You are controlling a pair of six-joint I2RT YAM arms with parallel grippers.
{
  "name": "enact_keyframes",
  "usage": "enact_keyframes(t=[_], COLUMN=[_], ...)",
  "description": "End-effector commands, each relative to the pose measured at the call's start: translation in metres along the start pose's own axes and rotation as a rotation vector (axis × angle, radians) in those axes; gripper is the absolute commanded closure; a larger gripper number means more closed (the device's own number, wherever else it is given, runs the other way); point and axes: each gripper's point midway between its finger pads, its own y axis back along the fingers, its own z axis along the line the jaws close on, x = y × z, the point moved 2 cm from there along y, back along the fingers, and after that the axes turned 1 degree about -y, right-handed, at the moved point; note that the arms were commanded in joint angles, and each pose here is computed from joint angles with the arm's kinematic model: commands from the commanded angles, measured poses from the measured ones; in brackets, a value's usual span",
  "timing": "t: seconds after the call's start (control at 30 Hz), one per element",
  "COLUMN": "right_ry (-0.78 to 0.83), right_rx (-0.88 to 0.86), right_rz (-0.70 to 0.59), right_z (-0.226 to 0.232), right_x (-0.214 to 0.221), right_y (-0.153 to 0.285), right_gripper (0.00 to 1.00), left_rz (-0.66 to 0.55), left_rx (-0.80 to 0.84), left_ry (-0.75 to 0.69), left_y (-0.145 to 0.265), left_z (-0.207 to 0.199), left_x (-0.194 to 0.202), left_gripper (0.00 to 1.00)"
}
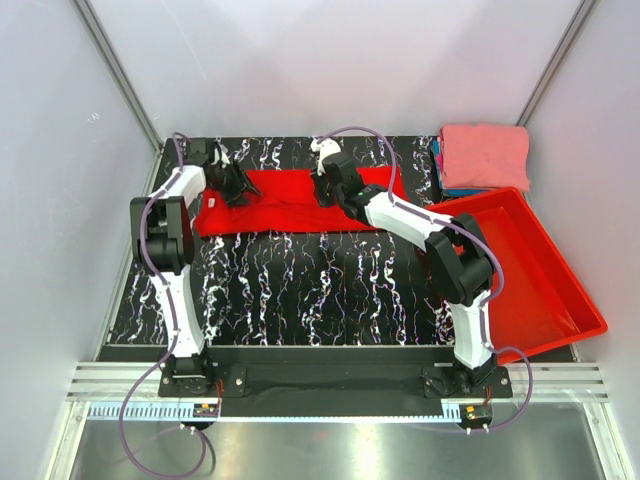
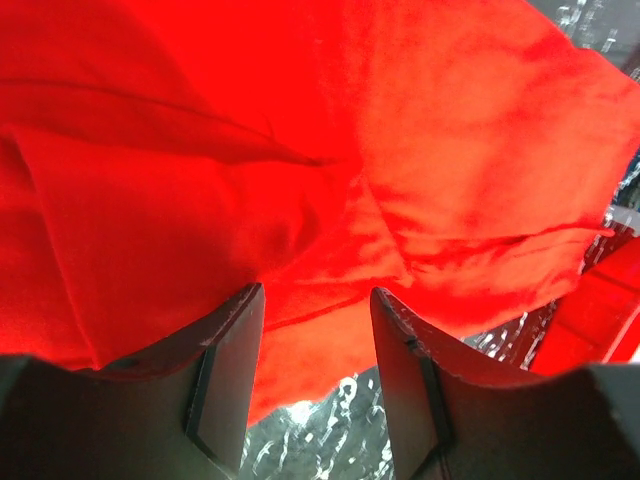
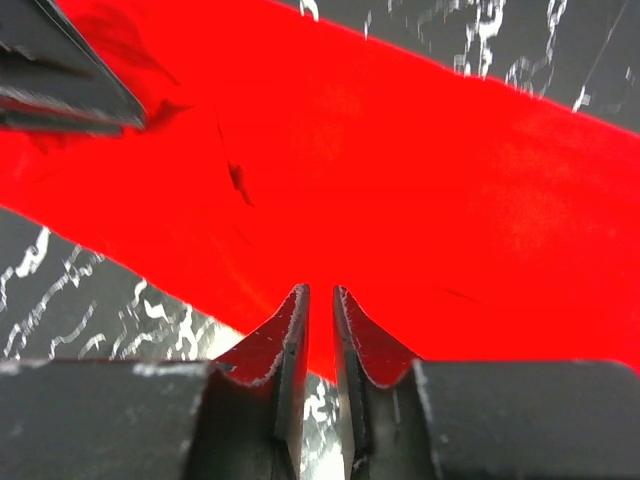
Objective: Fold and stack the t-shirts
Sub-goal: Fold the tshirt
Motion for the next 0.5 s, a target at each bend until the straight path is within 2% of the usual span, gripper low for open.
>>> enact_keyframes(t=[0.0, 0.13, 0.3, 0.47], right_ry=[-0.032, -0.056, -0.08, -0.079], right_rx=[0.023, 0.044, 0.034, 0.049], right_rz=[-0.016, 0.025, 0.03, 0.039], right_z=[-0.003, -0.009, -0.008, -0.011], right_x=[-0.027, -0.018, -0.015, -0.009], right_y=[0.026, 0.034, 0.047, 0.053], right_gripper=[0.79, 0.8, 0.8, 0.8], left_rz=[-0.094, -0.121, -0.124, -0.183], left_rx=[0.083, 0.022, -0.151, -0.317], left_ry=[-0.071, -0.081, -0.069, 0.082], left_y=[0.054, 0.073, 0.088, 0.103], left_z=[-0.044, -0.038, -0.004, 0.055], left_x=[-0.016, -0.002, 0.018, 0.028], left_gripper=[0.48, 0.44, 0.44, 0.45])
